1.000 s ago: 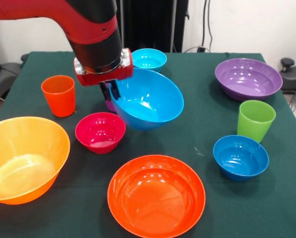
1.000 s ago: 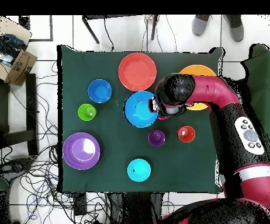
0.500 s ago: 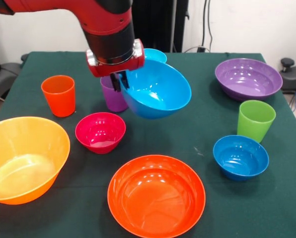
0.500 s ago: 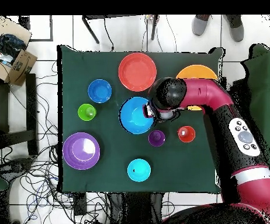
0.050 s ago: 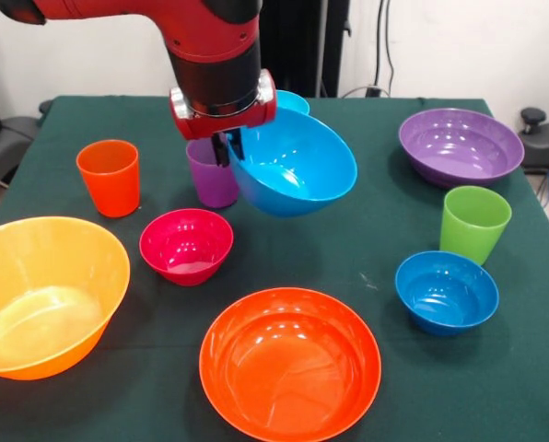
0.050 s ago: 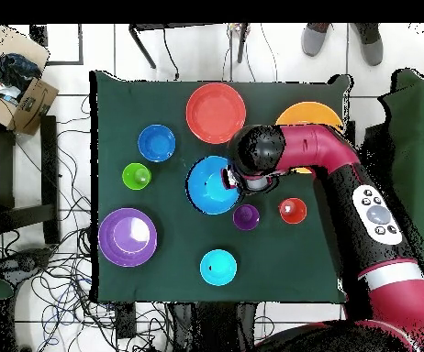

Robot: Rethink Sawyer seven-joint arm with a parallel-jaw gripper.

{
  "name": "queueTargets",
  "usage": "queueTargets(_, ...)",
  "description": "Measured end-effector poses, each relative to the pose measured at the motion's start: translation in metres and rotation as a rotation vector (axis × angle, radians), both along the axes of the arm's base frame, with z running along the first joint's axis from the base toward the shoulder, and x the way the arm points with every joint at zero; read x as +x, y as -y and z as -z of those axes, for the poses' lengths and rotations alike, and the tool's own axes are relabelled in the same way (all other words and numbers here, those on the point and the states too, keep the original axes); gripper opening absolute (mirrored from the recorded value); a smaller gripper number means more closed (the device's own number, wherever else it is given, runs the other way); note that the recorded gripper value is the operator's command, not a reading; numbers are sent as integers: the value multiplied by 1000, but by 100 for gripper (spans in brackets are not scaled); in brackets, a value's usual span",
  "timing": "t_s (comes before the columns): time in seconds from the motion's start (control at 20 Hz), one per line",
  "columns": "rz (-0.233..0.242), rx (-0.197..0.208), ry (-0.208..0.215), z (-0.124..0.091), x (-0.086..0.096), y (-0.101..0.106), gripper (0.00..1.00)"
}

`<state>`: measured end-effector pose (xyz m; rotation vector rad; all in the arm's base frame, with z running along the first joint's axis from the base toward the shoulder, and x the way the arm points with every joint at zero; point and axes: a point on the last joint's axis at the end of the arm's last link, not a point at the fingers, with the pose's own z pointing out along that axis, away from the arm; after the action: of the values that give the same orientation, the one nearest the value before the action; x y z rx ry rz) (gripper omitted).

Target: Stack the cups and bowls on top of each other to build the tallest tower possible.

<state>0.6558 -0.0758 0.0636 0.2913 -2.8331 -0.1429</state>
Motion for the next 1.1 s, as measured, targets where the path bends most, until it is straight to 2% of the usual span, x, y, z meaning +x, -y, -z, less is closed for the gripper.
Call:
queueTargets(0.55,-26,-30,2,5,-4,5,0)
queueTargets(1.1,-44,-20,-18,12,-22,1,0)
